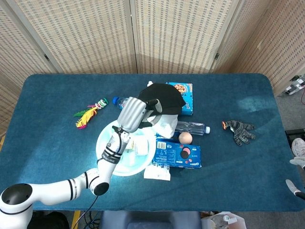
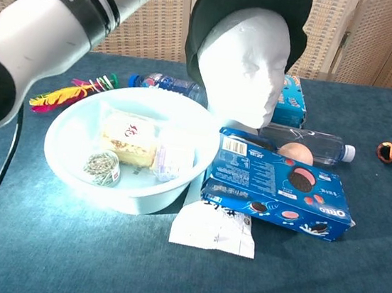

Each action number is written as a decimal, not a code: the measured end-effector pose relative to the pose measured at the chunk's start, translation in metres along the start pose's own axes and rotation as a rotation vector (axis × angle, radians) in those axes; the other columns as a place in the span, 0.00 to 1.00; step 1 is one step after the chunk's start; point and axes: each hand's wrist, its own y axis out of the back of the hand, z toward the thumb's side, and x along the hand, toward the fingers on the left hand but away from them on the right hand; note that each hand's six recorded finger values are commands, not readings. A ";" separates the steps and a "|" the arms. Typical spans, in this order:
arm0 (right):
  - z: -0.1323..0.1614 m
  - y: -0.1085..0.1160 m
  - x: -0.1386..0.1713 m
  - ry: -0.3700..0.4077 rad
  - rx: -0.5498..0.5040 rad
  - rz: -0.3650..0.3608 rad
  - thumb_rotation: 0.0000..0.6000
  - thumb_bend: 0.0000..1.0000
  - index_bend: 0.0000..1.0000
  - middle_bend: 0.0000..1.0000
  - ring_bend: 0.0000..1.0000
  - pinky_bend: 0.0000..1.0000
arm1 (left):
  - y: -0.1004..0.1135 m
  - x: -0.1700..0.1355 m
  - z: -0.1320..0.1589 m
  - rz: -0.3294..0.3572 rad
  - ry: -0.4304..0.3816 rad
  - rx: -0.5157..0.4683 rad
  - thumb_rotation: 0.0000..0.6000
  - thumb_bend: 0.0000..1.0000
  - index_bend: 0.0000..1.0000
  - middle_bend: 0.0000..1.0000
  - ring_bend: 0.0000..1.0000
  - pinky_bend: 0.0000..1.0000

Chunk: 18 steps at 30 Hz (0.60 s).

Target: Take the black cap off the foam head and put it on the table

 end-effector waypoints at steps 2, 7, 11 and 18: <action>0.000 0.001 -0.001 0.002 0.000 -0.001 1.00 0.24 0.34 0.31 0.22 0.30 | 0.003 0.008 -0.002 0.012 0.015 0.012 1.00 0.36 0.61 1.00 1.00 1.00; 0.000 0.001 -0.001 0.003 0.000 -0.003 1.00 0.24 0.35 0.31 0.22 0.30 | 0.010 0.026 -0.013 0.040 0.069 0.038 1.00 0.36 0.61 1.00 1.00 1.00; -0.002 0.002 -0.001 -0.003 -0.001 -0.003 1.00 0.24 0.34 0.31 0.22 0.30 | 0.018 0.037 -0.024 0.068 0.111 0.050 1.00 0.36 0.60 1.00 1.00 1.00; -0.002 0.001 -0.002 -0.002 0.000 0.002 1.00 0.24 0.35 0.31 0.22 0.30 | 0.043 0.043 -0.051 0.125 0.156 0.115 1.00 0.36 0.60 1.00 1.00 1.00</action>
